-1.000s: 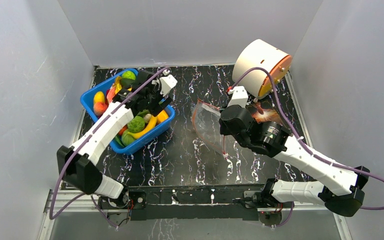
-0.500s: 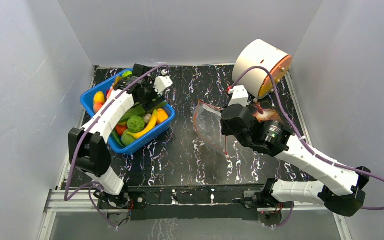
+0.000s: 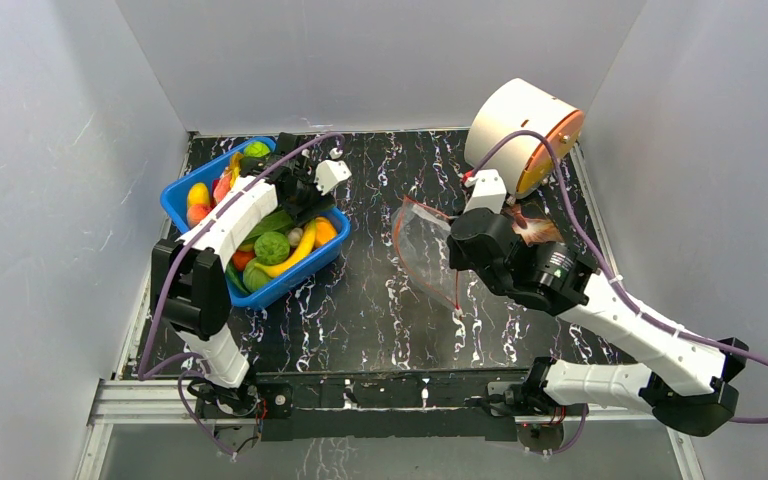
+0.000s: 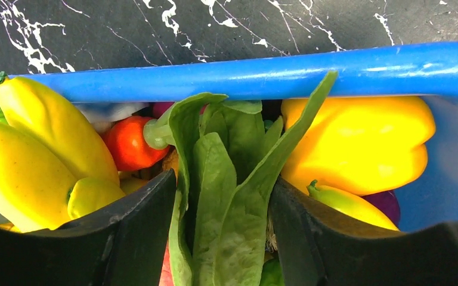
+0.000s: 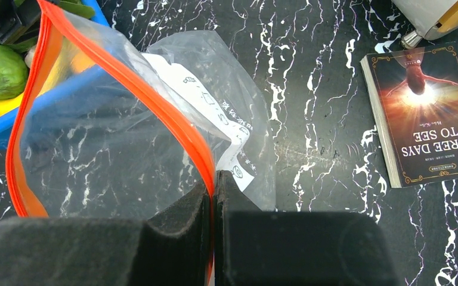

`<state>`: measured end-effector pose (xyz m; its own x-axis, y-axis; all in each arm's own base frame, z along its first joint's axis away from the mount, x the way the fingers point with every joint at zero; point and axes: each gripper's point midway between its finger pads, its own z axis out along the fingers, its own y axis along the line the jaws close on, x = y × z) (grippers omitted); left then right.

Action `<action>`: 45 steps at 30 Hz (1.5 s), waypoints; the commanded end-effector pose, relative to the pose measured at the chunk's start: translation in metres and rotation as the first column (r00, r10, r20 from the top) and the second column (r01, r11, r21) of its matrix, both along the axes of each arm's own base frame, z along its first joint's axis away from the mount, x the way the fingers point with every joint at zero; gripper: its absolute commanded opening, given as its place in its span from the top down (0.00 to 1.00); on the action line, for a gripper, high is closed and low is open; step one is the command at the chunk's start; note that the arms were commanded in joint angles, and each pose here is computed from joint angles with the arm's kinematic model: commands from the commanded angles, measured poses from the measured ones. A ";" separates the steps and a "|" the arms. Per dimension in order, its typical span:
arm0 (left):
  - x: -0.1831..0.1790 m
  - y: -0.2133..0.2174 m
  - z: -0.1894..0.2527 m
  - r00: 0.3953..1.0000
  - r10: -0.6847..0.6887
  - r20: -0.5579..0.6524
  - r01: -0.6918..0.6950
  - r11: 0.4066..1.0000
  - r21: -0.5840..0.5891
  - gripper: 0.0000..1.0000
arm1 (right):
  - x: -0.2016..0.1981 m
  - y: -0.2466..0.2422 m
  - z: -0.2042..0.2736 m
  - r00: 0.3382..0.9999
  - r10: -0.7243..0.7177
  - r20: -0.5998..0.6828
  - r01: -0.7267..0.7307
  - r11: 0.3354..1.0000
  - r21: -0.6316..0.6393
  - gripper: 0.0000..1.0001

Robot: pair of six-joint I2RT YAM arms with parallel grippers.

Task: Place the food in the zip-top bag and seal the zipper
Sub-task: Pick up the fake vegetable from the bin.

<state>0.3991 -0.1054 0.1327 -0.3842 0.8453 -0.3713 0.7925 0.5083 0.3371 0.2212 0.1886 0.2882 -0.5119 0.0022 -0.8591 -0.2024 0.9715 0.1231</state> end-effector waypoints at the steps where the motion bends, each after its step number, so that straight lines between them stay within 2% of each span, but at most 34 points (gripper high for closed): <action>1: -0.002 -0.006 0.013 1.000 -0.005 0.017 0.006 0.999 -0.036 0.49 | 0.003 -0.003 0.015 0.999 -0.022 0.048 0.019 0.998 0.056 1.00; 6: -0.003 -0.007 0.035 0.997 0.040 0.060 -0.036 0.997 -0.071 0.78 | 0.002 -0.003 0.012 0.998 -0.025 0.051 0.021 0.997 0.074 1.00; 14: -0.005 -0.014 0.078 0.970 0.119 0.213 -0.078 0.978 -0.191 0.92 | -0.001 0.015 0.004 1.000 0.006 0.027 -0.011 0.986 0.166 1.00; 18: -0.010 -0.016 0.102 0.941 0.203 0.271 -0.119 0.947 -0.298 0.99 | -0.002 0.022 -0.005 1.000 0.016 -0.015 -0.013 0.985 0.172 1.00; 24: -0.025 -0.026 0.160 0.884 0.282 0.372 -0.067 0.865 -0.497 1.00 | -0.004 0.030 -0.016 0.998 0.030 -0.052 -0.020 0.984 0.175 1.00; 34: -0.053 -0.028 0.224 0.817 0.383 0.431 0.013 0.736 -0.677 1.00 | -0.005 0.042 -0.020 0.996 0.049 -0.072 -0.031 0.973 0.231 1.00; 38: -0.069 -0.037 0.241 0.821 0.405 0.402 0.052 0.649 -0.759 1.00 | -0.003 0.045 -0.018 0.997 0.025 -0.078 -0.003 0.963 0.269 1.00; 45: -0.096 -0.050 0.257 0.851 0.433 0.297 0.075 0.460 -0.885 1.00 | 0.002 0.047 -0.019 0.995 -0.039 -0.095 0.068 0.943 0.325 1.00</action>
<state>0.3207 -0.1416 0.3596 -0.1191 0.1097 -0.9868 0.4882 0.8719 0.0381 0.2131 0.2302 0.2591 -0.6104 0.1948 -0.7678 -0.1793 0.9102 0.3734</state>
